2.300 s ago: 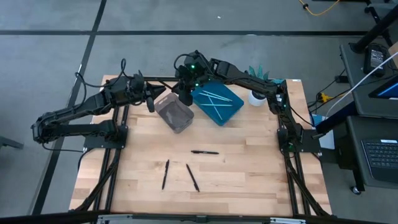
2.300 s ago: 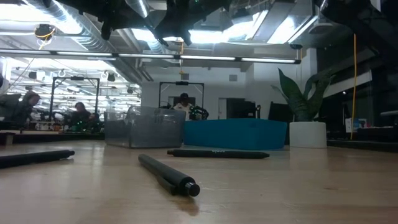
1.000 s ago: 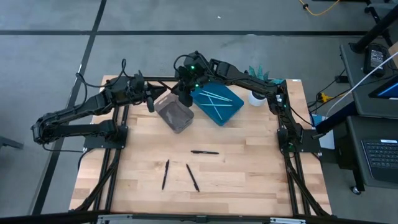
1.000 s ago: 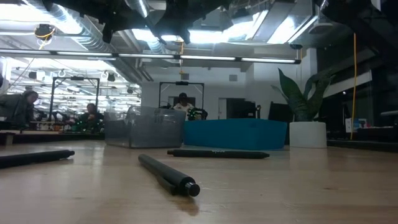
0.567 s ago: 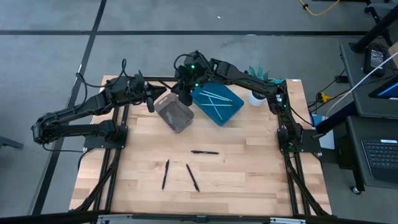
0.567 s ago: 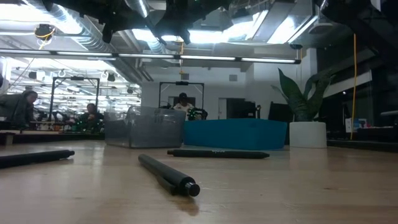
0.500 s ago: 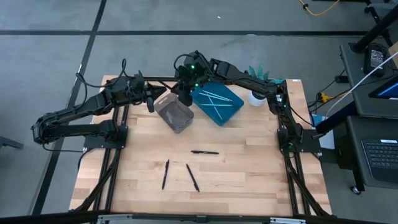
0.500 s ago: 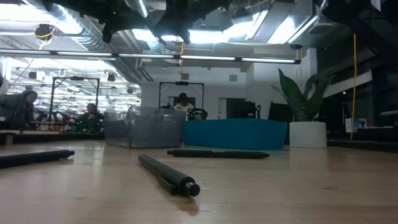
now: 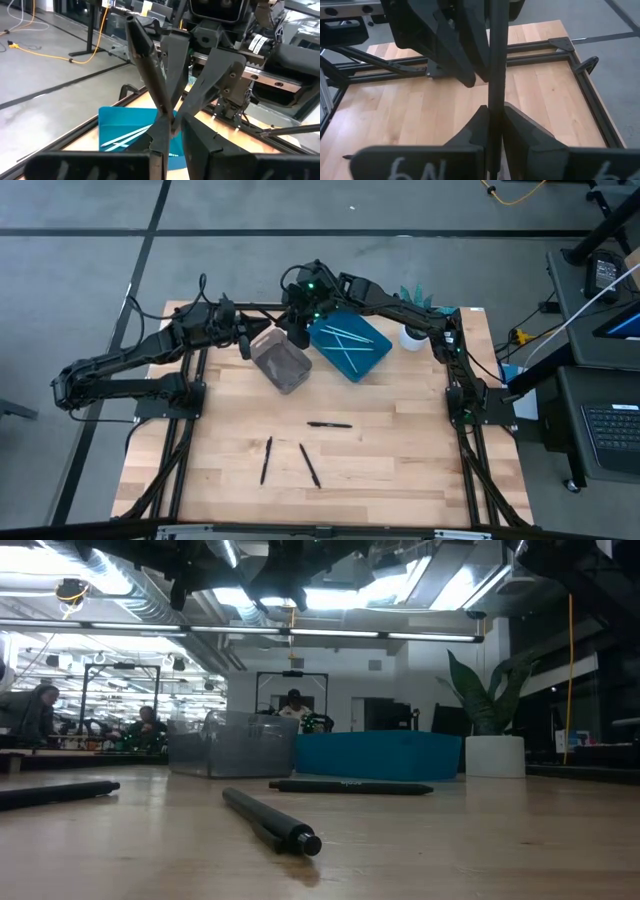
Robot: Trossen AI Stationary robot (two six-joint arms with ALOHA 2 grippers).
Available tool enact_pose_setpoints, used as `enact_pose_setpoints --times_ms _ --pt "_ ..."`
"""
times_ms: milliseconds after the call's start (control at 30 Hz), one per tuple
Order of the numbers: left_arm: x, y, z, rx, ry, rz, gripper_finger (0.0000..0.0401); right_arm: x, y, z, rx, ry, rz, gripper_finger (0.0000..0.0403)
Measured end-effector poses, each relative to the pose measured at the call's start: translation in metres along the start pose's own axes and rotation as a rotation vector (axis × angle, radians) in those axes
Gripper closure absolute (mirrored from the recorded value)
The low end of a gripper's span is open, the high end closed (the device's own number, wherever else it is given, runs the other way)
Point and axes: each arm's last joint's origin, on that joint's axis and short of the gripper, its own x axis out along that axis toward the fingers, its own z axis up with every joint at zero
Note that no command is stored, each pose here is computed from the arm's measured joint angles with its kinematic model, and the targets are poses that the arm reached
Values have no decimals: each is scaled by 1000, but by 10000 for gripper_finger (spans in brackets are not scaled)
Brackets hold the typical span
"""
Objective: Sort pens & pencils
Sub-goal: Put the black pen into the black bin
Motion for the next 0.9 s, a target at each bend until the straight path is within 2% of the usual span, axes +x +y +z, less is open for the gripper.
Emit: enact_pose_setpoints --times_ms 400,700,900 --pt "0 -1 2 -3 -9 -40 360 1 1 -1 3 7 3 366" --pt "-2 5 4 -62 2 -59 360 1 1 -1 2 6 2 366" --pt "-2 8 5 -89 1 -55 337 1 0 -1 3 5 -3 366"
